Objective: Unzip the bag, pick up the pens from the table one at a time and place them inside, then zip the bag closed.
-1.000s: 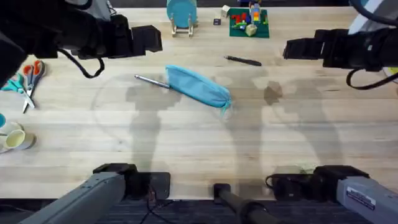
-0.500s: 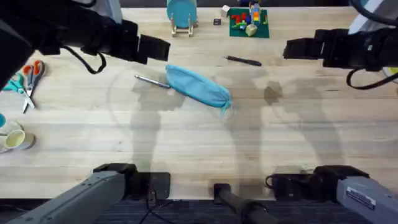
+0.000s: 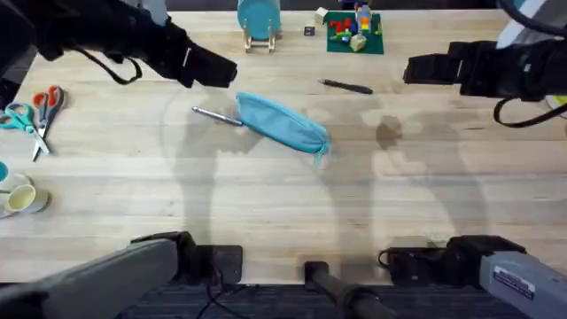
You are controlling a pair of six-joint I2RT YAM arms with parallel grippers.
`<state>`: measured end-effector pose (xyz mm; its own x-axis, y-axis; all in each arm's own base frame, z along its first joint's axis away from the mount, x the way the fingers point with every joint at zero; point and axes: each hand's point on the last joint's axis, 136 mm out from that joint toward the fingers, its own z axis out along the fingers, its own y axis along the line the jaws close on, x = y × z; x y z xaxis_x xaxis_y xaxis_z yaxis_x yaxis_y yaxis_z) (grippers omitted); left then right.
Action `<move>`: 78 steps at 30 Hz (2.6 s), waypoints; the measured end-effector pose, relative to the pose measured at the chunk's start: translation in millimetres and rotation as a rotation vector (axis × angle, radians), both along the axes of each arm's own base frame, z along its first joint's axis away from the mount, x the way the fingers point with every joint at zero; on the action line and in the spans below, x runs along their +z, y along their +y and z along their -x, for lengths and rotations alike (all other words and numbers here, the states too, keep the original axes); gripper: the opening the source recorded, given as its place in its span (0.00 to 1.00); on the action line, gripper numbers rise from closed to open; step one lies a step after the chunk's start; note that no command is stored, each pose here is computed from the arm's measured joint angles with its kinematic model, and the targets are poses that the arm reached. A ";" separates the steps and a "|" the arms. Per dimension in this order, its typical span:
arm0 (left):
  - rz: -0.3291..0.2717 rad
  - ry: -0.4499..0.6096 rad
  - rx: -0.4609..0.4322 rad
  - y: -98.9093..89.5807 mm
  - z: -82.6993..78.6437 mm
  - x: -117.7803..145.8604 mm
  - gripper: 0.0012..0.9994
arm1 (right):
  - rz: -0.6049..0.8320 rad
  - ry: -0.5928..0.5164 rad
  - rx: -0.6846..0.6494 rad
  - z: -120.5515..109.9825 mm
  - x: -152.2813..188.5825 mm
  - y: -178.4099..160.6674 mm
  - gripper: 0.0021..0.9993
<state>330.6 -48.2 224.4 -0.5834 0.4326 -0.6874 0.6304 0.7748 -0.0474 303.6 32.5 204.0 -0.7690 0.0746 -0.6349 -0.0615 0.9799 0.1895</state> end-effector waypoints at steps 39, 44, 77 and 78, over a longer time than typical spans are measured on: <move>0.202 -0.191 -0.664 -7.1 -15.5 -108.2 0.99 | 0.022 0.000 -0.019 -0.5 -0.7 -5.0 1.00; 0.169 -0.202 -0.719 -6.5 -8.2 -112.3 0.99 | 0.044 0.006 -0.038 0.1 -2.1 -9.9 1.00; 0.352 -0.242 -0.708 -18.5 -15.2 -132.9 0.88 | 0.048 0.098 -0.038 17.9 -15.8 -10.4 1.00; 0.353 -0.242 -0.707 -18.6 -15.3 -132.7 0.86 | 0.048 0.098 -0.038 17.9 -15.8 -10.4 1.00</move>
<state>346.0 -66.8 91.7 -0.0724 0.3768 -0.9234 0.9876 0.1562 -0.0137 285.7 22.1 188.2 -0.8247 0.0762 -0.5603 -0.0076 0.9893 0.1459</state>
